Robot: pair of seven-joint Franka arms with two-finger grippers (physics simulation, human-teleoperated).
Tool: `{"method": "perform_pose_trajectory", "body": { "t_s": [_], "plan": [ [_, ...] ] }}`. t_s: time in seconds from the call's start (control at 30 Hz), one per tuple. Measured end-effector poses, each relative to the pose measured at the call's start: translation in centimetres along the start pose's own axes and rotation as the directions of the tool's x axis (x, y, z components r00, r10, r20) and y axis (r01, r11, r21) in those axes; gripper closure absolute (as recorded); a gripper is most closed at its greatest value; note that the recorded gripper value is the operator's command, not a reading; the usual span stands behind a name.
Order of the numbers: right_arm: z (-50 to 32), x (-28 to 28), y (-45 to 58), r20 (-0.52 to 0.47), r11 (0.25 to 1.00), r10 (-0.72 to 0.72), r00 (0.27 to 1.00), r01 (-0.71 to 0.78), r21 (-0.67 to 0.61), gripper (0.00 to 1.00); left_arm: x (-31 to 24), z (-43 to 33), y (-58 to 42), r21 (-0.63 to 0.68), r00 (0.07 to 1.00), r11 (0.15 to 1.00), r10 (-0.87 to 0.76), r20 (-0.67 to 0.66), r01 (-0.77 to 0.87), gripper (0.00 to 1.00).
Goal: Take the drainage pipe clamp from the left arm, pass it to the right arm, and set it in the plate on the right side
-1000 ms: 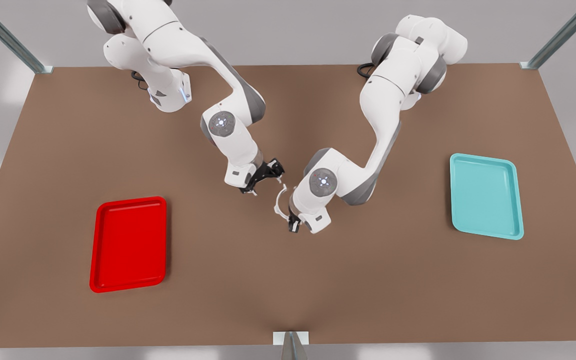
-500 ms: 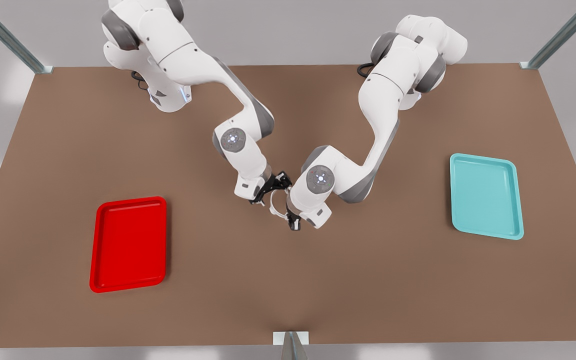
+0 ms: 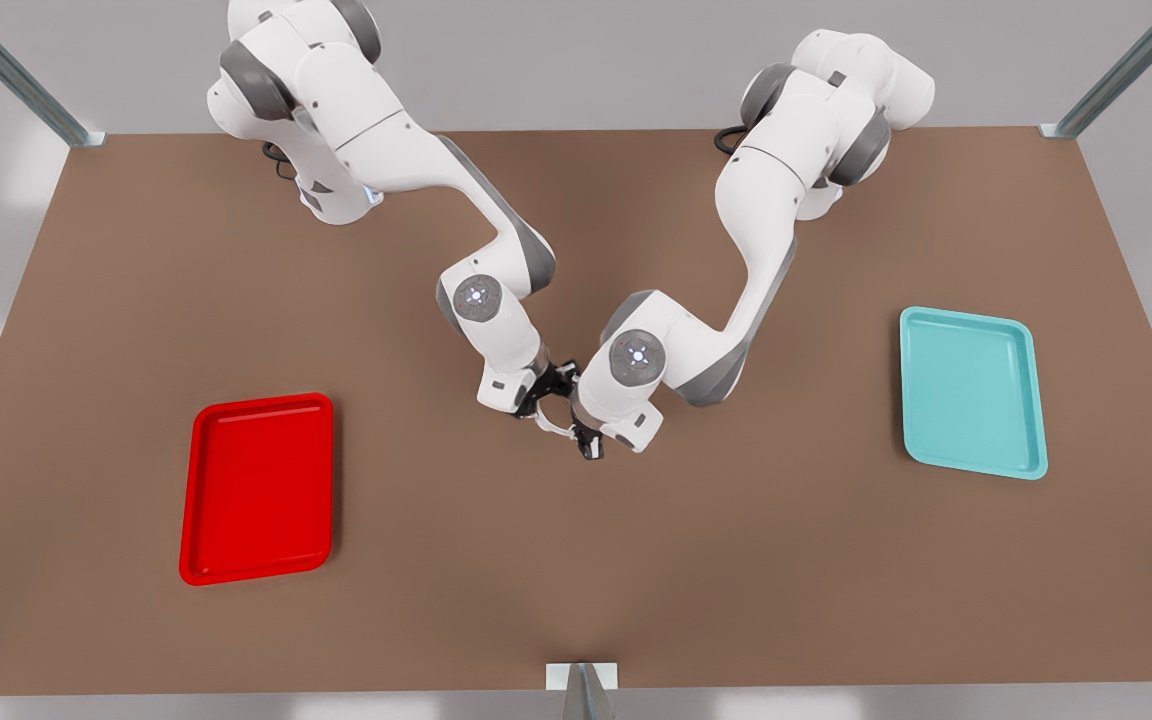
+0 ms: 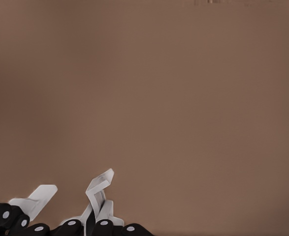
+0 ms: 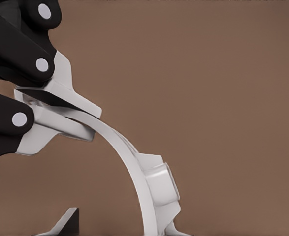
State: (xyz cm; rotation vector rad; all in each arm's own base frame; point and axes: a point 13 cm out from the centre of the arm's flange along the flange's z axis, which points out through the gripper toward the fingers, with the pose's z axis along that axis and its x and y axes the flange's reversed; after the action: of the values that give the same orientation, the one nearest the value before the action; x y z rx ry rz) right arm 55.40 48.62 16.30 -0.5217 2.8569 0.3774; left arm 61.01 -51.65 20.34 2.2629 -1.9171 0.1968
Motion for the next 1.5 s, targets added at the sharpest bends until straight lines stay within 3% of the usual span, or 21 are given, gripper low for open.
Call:
{"method": "perform_pose_trajectory", "body": {
  "t_s": [0.03,0.1,0.53,0.73,0.83,0.9,0.97,1.03,1.1,1.23,1.5],
  "plan": [
    [-0.1,-0.1,0.1,0.003,1.000,-0.002,1.000,0.002,-0.006,0.76,0.0,0.0,0.0,0.000,1.000,1.000,-0.004,0.000,0.004,0.79],
    [-0.3,-0.4,0.2,0.010,1.000,-0.010,1.000,0.010,-0.016,0.79,0.0,0.1,0.0,0.002,1.000,1.000,-0.013,0.001,0.013,0.00],
    [-1.6,-2.3,0.1,0.046,1.000,-0.018,0.999,0.019,-0.009,0.79,-1.2,-0.8,-1.4,-0.001,0.995,0.995,-0.097,-0.009,0.097,0.00],
    [-1.5,-2.2,0.0,0.045,1.000,-0.013,0.999,0.013,-0.008,0.79,-1.4,-6.5,-1.3,-0.032,0.993,0.993,-0.114,-0.036,0.113,0.00],
    [-1.2,-1.8,-3.0,0.026,1.000,0.021,0.999,-0.021,0.008,0.79,-10.4,-19.4,-7.4,-0.043,0.976,0.980,-0.199,-0.093,0.196,0.00],
    [-1.7,-2.3,-10.0,0.017,0.995,0.094,0.995,-0.095,0.039,0.79,-16.6,-25.6,-9.0,-0.055,0.987,0.990,-0.137,-0.081,0.133,0.00],
    [-3.3,-2.6,-17.8,0.018,0.984,0.166,0.986,-0.167,0.067,0.79,-22.4,-28.7,-9.7,-0.052,1.000,0.999,0.016,-0.004,-0.016,0.00],
    [-6.4,-3.0,-23.9,0.025,0.974,0.206,0.978,-0.207,0.088,0.79,-29.4,-30.2,-4.6,-0.128,0.965,0.978,0.188,0.182,-0.166,0.00],
    [-8.0,-2.2,-31.2,0.013,0.962,0.248,0.969,-0.247,0.118,0.79,-33.1,-29.8,-2.2,-0.242,0.906,0.920,0.363,0.219,-0.310,0.00],
    [-9.4,1.4,-42.6,-0.046,0.951,0.253,0.966,-0.239,0.194,0.79,-37.4,-28.9,-1.1,-0.397,0.775,0.744,0.621,0.114,-0.538,0.00],
    [-6.9,8.4,-53.5,-0.180,0.961,0.182,0.967,-0.136,0.240,0.79,-39.6,-29.3,0.7,-0.450,0.449,0.338,0.878,-0.165,-0.827,0.00]
  ]
}}
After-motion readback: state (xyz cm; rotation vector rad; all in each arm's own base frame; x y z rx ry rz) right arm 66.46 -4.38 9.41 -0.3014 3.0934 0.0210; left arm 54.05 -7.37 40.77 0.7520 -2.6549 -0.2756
